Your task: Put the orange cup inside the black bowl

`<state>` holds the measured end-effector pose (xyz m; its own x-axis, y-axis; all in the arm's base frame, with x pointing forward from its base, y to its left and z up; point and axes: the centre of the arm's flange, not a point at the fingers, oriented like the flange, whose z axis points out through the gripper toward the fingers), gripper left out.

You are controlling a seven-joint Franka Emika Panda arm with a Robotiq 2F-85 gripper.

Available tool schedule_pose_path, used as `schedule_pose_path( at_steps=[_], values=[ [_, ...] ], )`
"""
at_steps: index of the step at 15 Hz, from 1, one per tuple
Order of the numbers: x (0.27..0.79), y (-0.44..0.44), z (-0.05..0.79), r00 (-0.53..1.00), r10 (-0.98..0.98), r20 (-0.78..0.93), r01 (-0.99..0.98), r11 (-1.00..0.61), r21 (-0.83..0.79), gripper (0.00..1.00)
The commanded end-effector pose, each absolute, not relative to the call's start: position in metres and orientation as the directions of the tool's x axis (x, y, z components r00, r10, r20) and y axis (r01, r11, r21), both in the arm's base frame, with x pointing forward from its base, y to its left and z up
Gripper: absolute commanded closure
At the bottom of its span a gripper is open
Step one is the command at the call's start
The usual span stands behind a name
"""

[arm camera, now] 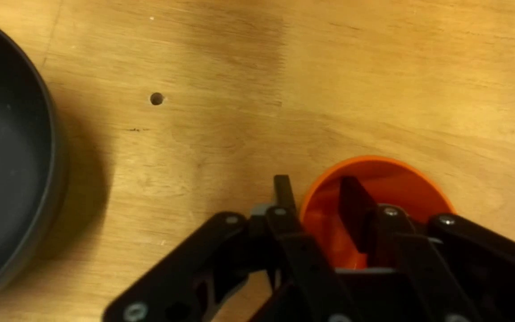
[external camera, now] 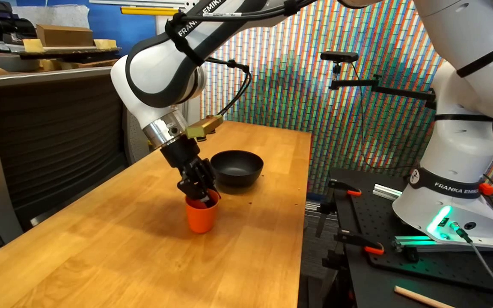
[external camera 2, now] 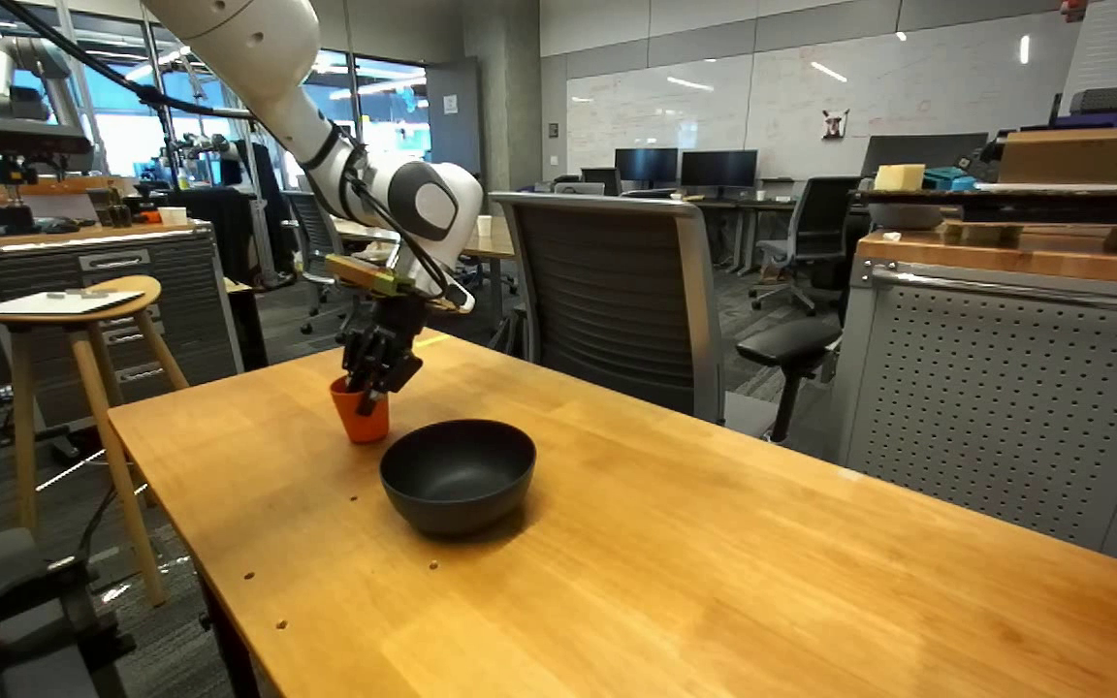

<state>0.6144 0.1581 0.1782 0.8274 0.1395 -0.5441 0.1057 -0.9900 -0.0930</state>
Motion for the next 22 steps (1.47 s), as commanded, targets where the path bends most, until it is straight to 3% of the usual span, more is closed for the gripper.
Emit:
schedule_pose_path(
  at_steps=[1,2,9,12,16,22],
  values=[
    [0.615,0.160,0.182,0.835,0.134,-0.533,0.108,-0.991,-0.080,0.96],
    [0.615,0.159,0.181,0.835,0.134,-0.534,0.108,-0.991,-0.080,1.00],
    [0.617,0.116,0.238,0.867,0.080,-0.492,0.089,-0.996,-0.005,0.98],
    [0.620,0.069,0.293,0.912,-0.043,-0.409,-0.008,-0.996,0.088,0.98],
    [0.611,0.002,0.346,0.910,-0.200,-0.364,-0.176,-0.980,0.098,0.98],
    [0.593,-0.058,0.303,0.814,-0.303,-0.496,-0.310,-0.948,0.071,0.98]
  ],
)
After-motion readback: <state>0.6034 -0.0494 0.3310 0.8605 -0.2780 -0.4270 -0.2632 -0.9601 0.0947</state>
